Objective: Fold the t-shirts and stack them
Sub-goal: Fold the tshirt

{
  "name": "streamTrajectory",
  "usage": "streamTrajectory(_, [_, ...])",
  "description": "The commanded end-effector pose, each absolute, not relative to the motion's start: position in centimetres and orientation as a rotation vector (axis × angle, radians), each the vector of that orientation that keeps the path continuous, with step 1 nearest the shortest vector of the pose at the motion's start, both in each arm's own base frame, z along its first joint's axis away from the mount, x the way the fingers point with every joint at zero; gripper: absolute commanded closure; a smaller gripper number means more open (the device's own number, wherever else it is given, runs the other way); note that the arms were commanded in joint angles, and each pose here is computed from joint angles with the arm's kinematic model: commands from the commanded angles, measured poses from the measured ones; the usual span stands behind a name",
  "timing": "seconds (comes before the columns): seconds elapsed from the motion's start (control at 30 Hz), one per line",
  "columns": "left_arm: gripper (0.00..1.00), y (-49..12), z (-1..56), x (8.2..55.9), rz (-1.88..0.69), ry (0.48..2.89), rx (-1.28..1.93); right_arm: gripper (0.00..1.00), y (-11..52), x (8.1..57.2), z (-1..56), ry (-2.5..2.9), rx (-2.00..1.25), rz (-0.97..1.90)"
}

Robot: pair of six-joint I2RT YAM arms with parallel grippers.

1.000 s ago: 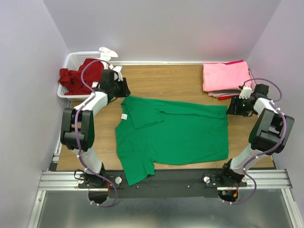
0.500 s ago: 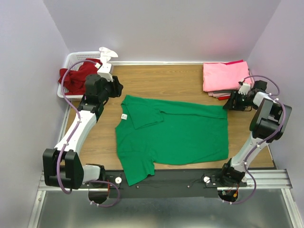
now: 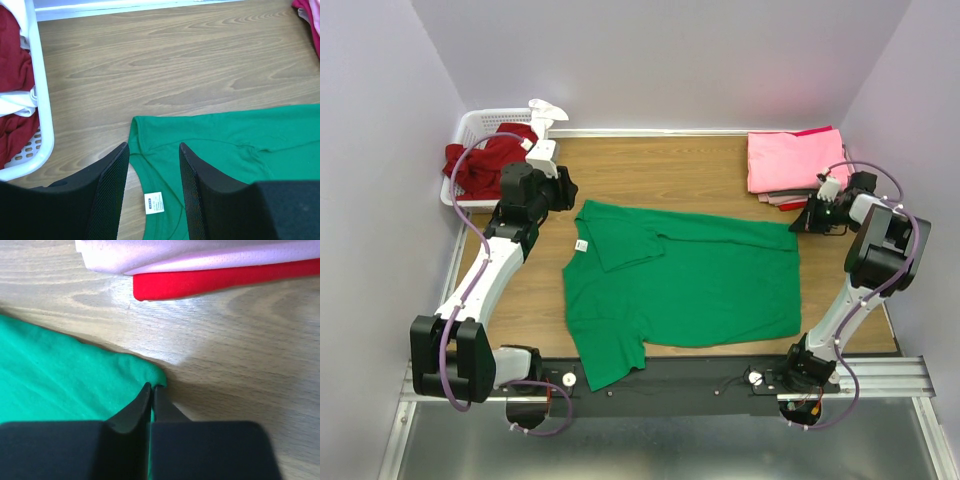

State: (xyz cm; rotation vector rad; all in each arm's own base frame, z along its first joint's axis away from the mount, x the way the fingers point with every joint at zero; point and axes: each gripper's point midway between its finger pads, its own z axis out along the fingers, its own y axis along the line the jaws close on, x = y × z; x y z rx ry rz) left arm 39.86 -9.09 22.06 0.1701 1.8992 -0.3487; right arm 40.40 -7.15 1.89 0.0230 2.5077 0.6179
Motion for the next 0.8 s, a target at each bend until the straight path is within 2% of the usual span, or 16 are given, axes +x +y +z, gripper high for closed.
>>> streamTrajectory(0.0, [0.47,-8.2,23.1,39.9,-0.301,1.860,0.158,1.00,-5.6,38.3,-0.1,2.580,0.022,0.706])
streamTrajectory(0.5, [0.47,-8.3,23.3,40.0,-0.308,1.854,0.161,1.00,-8.1,42.8,9.7,2.351,-0.166,0.464])
streamTrajectory(0.77, [0.48,-8.1,23.0,40.1,-0.311,1.862,0.158,1.00,-8.2,45.0,11.7,2.302,-0.193,0.437])
